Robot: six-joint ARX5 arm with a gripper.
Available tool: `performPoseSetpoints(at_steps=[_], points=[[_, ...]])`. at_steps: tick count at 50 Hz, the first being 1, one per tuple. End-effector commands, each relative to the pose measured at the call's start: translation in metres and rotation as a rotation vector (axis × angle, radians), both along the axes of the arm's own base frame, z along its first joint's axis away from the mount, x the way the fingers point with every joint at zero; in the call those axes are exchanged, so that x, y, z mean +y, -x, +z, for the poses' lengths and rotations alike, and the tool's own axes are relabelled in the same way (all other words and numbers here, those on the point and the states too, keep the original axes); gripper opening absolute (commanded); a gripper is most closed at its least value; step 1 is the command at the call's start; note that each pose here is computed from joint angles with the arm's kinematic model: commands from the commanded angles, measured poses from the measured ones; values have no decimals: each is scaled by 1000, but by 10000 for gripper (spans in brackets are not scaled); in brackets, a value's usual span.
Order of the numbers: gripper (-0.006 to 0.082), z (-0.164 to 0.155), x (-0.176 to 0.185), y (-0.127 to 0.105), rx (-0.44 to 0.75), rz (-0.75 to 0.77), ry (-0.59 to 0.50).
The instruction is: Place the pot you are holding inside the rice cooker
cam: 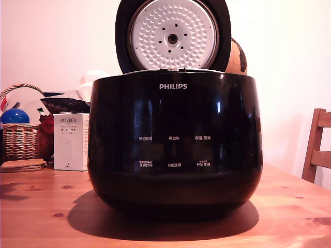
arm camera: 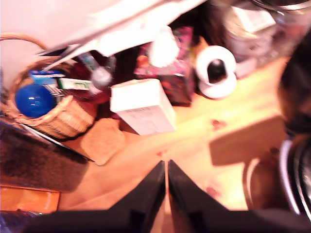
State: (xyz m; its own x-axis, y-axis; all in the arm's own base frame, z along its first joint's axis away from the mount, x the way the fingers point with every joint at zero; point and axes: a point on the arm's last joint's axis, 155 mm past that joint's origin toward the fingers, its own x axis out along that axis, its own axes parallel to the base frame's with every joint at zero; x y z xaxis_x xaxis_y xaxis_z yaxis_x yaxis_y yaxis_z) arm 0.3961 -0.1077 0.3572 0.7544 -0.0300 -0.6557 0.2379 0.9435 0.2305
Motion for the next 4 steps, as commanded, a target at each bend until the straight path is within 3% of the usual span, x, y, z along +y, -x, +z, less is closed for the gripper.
performPoseSetpoints(at_steps=[1,4], points=[[-22,8,4,-1,-25,14,15],[-22,8,5,-2,-27,16,15]])
